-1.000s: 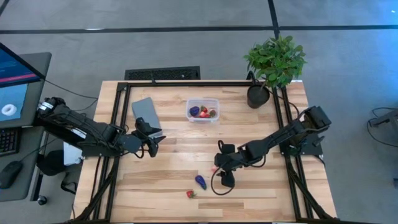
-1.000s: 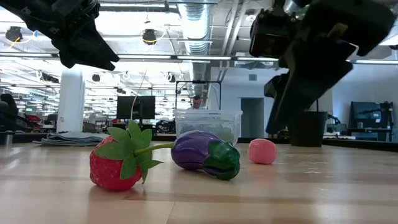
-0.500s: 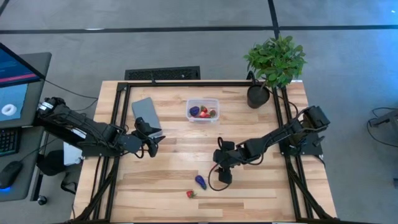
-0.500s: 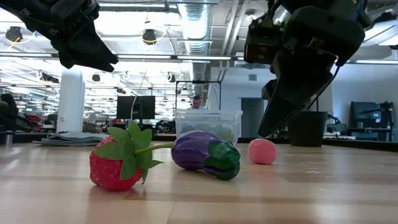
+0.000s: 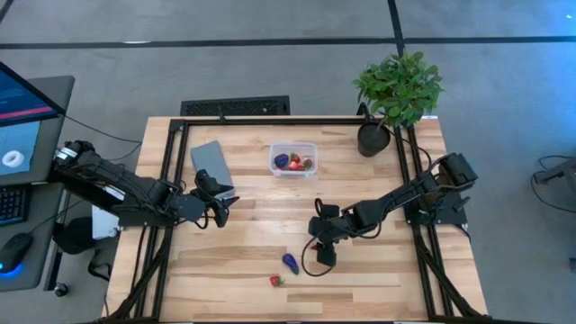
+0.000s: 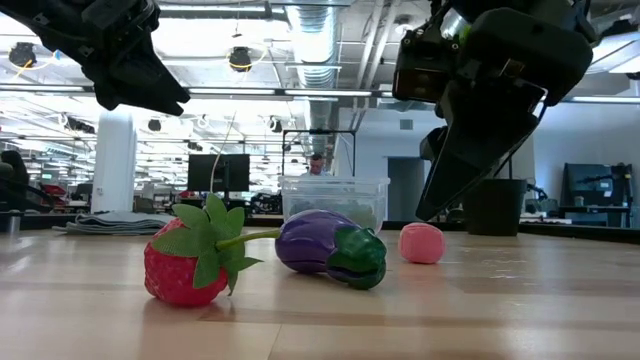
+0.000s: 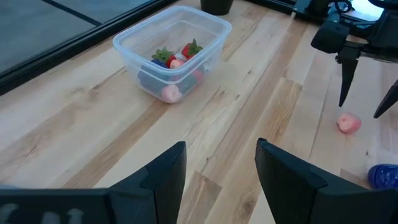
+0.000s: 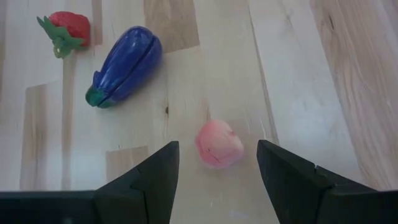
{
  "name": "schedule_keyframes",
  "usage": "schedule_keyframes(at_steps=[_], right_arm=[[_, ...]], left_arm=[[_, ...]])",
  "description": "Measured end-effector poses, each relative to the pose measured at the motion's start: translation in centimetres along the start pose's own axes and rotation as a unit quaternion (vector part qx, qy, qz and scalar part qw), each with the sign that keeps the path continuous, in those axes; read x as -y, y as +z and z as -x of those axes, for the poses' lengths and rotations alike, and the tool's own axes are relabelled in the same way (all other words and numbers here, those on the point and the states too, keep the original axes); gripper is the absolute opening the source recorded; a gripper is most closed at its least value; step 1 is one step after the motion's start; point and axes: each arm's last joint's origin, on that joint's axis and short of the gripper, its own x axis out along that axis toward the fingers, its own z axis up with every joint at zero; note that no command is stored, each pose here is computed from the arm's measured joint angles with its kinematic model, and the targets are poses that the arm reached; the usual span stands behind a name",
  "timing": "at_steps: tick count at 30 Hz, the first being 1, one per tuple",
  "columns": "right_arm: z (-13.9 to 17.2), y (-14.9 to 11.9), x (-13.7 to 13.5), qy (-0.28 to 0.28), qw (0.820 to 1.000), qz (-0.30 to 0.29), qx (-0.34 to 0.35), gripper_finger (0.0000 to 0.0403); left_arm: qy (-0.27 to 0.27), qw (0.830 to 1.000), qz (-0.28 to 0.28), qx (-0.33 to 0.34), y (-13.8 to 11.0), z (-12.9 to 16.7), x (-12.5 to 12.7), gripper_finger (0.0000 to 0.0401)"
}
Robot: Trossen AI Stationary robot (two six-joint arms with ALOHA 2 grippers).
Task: Pick and placing Produce into tupperware
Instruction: Put the peach into the transparent bin
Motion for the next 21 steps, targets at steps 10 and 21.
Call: schedule_keyframes(at_steps=[10,21], right_arm=[[-0.6,0.1,0.6,-0.011,1.0,0.015,-0.001,0.024],[-2.3,-0.5,0.5,0.006,1.0,0.013,-0.023,0.024]], left_arm=[[0.0,1.0,0.0,0.0,0.0,0.0,0.0,0.018],[0.002,1.0,-0.003,-0.003,-0.1,0.0,-0.1,0.018]])
